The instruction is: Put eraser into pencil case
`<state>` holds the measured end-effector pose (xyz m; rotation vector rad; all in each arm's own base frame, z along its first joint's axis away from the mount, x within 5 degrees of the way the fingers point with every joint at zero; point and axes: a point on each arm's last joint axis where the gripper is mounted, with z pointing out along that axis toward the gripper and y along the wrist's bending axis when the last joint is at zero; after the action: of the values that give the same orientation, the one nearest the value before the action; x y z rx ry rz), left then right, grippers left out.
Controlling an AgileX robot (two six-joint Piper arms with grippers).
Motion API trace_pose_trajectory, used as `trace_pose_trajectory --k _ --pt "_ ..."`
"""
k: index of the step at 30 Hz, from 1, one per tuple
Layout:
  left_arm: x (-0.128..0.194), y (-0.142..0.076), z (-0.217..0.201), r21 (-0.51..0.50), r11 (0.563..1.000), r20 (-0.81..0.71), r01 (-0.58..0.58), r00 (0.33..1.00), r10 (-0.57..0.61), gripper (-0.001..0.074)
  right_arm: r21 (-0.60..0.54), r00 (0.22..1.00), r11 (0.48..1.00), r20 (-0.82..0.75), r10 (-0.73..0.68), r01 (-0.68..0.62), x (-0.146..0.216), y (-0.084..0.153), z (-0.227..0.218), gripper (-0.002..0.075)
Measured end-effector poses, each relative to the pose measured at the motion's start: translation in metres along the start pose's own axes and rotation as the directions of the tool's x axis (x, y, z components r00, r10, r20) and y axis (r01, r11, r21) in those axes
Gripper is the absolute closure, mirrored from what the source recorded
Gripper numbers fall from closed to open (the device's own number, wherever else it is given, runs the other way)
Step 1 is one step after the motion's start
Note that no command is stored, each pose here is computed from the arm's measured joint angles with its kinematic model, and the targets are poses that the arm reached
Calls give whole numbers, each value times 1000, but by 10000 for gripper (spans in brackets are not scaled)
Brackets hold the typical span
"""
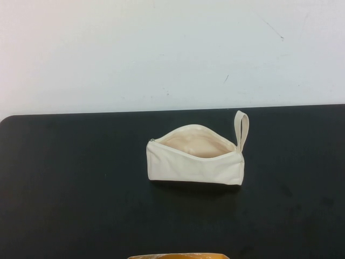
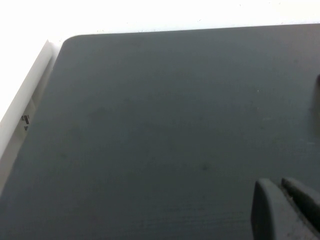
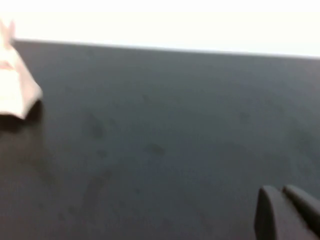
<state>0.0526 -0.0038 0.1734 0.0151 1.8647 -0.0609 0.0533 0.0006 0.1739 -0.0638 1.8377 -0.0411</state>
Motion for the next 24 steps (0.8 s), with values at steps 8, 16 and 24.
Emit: trace_pose_trajectory --k 8,16,24 --pt "0 0 0 0 1000 0 0 1000 0 737 35 998 999 -64 -2 4 6 -2 0 727" --pt "0 0 0 0 1000 0 0 1000 0 737 36 998 999 -67 -2 4 6 -2 0 727" --pt "0 0 0 0 1000 0 0 1000 0 737 36 998 999 -68 -4 6 6 -2 0 727"
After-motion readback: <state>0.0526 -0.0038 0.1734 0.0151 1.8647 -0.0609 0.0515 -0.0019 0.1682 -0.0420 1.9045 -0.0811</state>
